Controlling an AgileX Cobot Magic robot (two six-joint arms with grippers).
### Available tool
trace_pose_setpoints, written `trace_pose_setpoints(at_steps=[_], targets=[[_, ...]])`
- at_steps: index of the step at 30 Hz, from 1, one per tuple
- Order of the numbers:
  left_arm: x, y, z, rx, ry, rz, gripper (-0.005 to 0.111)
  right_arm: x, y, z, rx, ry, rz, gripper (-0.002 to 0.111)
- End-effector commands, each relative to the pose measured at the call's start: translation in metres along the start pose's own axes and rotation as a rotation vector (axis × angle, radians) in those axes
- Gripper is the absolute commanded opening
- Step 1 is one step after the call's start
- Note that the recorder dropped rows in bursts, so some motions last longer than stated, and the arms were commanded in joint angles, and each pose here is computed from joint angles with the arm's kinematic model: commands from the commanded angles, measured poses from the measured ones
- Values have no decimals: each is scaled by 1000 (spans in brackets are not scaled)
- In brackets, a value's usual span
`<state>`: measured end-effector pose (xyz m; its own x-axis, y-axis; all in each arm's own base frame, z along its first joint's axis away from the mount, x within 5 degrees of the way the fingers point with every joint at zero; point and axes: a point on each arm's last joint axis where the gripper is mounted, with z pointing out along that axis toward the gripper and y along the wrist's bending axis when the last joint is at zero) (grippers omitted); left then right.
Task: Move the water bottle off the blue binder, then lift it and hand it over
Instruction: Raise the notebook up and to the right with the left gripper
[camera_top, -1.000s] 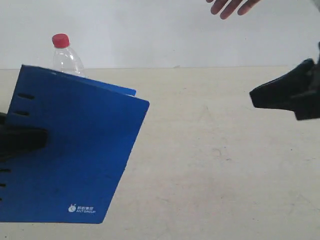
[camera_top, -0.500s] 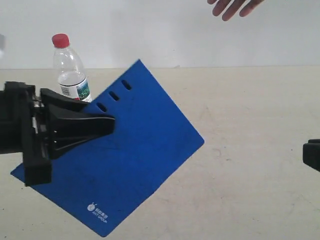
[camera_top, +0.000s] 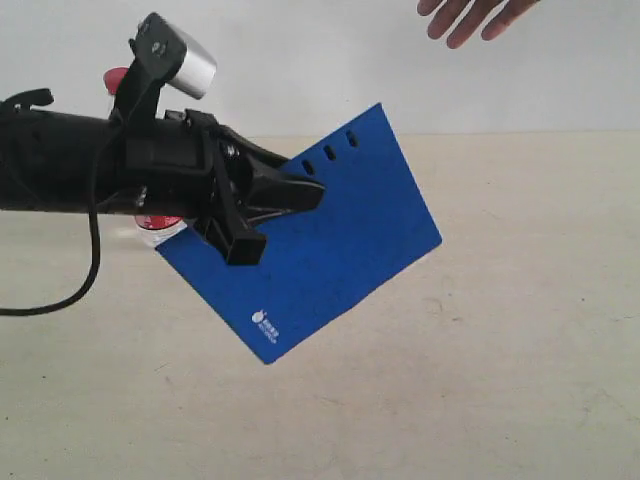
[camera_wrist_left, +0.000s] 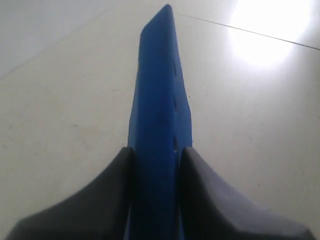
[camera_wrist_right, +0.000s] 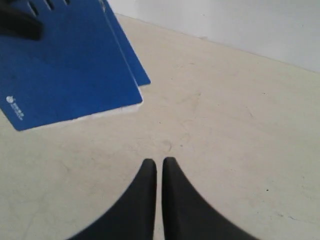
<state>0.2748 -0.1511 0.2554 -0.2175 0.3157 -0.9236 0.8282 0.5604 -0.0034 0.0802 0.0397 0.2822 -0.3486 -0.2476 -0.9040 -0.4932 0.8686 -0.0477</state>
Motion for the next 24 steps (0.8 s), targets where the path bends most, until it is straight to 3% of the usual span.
trace_pose_setpoints(at_steps=[1, 5, 16, 24], targets=[[-12, 6, 8, -5, -36, -3, 5, 0, 0, 0, 1, -13, 11, 0], [-13, 17, 22, -13, -27, -30, 5, -1, 2, 0, -15, -23, 34, 0], [-46, 42, 47, -23, -104, -75, 5, 1, 4, 0, -37, 2, 32, 0], [-88, 26, 61, 3, -189, -7, 5, 3, 6, 0, -60, 27, 30, 0]])
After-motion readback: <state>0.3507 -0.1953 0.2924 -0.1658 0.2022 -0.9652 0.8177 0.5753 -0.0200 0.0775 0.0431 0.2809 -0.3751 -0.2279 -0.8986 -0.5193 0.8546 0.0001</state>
